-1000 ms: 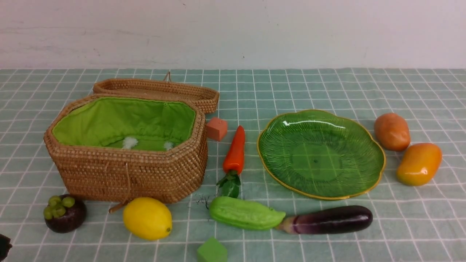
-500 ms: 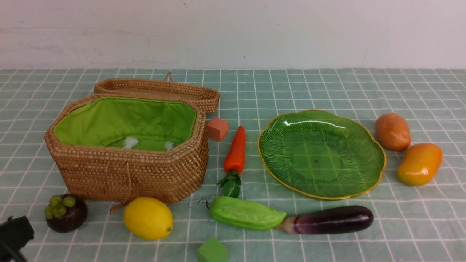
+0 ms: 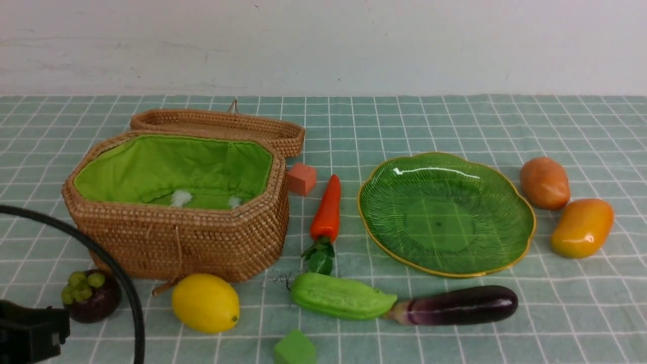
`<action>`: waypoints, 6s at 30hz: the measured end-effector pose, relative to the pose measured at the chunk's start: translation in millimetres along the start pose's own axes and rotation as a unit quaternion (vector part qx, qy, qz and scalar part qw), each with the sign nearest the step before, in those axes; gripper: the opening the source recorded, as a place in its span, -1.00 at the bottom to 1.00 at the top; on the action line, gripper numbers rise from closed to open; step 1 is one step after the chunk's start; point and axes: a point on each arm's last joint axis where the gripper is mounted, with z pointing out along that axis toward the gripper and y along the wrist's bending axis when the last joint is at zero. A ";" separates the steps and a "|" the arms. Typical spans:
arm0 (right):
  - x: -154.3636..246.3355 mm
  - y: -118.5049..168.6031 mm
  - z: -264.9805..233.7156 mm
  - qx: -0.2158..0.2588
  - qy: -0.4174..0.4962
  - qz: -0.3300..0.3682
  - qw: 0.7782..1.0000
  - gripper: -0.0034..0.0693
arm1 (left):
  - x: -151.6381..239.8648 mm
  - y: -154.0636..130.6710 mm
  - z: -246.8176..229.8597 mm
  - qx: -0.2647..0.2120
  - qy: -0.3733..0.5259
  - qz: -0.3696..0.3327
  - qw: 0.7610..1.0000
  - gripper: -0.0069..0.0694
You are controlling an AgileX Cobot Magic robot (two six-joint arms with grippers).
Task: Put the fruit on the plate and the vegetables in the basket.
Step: Grab a mangosteen with your left arm and put it on the plate on the right
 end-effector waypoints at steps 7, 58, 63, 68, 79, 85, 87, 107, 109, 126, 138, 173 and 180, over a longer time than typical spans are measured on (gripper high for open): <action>-53.6 61.7 -8.5 -0.086 0.238 -0.193 0.948 -0.90 | -23.4 4.2 29.2 -0.041 0.092 0.014 0.995 -0.85; -63.1 119.7 -27.9 -0.401 0.193 -0.355 0.822 -0.85 | -16.5 70.0 114.7 -0.136 0.010 0.144 0.980 0.70; -63.1 119.9 -28.0 -0.402 0.193 -0.354 0.822 -0.85 | -21.1 72.7 120.0 -0.145 -0.016 0.134 0.980 0.70; -63.1 120.0 -28.1 -0.403 0.193 -0.354 0.822 -0.84 | -14.7 79.6 136.5 -0.148 0.013 0.124 0.981 0.70; -63.1 121.8 -29.7 -0.413 0.195 -0.341 0.822 -0.82 | -13.6 83.8 145.3 -0.154 0.011 0.108 0.982 0.70; -63.1 121.8 -29.7 -0.413 0.195 -0.341 0.822 -0.81 | -14.2 83.9 145.3 -0.155 0.008 0.108 0.982 0.70; -63.1 121.8 -29.7 -0.413 0.195 -0.342 0.822 -0.81 | -13.2 82.3 145.8 -0.151 0.012 0.108 0.982 0.70; -63.1 121.8 -29.7 -0.413 0.195 -0.342 0.822 -0.79 | -11.2 71.2 155.1 -0.136 0.010 0.133 0.982 0.65; -63.1 121.8 -29.7 -0.413 0.195 -0.342 0.822 -0.78 | -8.5 73.4 160.3 -0.138 0.019 0.131 0.982 0.65; -63.1 122.7 -30.6 -0.418 0.195 -0.336 0.821 -0.77 | -1.1 80.7 176.4 -0.146 0.038 0.129 0.980 0.49; -63.3 125.3 -33.0 -0.432 0.198 -0.318 0.820 -0.76 | -7.1 67.1 148.7 -0.122 0.041 0.128 0.983 0.49; -93.1 107.4 -2.7 -0.230 0.080 -0.266 0.933 -0.69 | -136.3 -64.1 76.1 0.067 0.072 0.312 0.945 0.49; -88.8 93.7 -1.5 -0.165 0.126 -0.261 0.943 -0.67 | -129.0 -159.4 150.3 0.153 0.099 0.369 0.911 0.49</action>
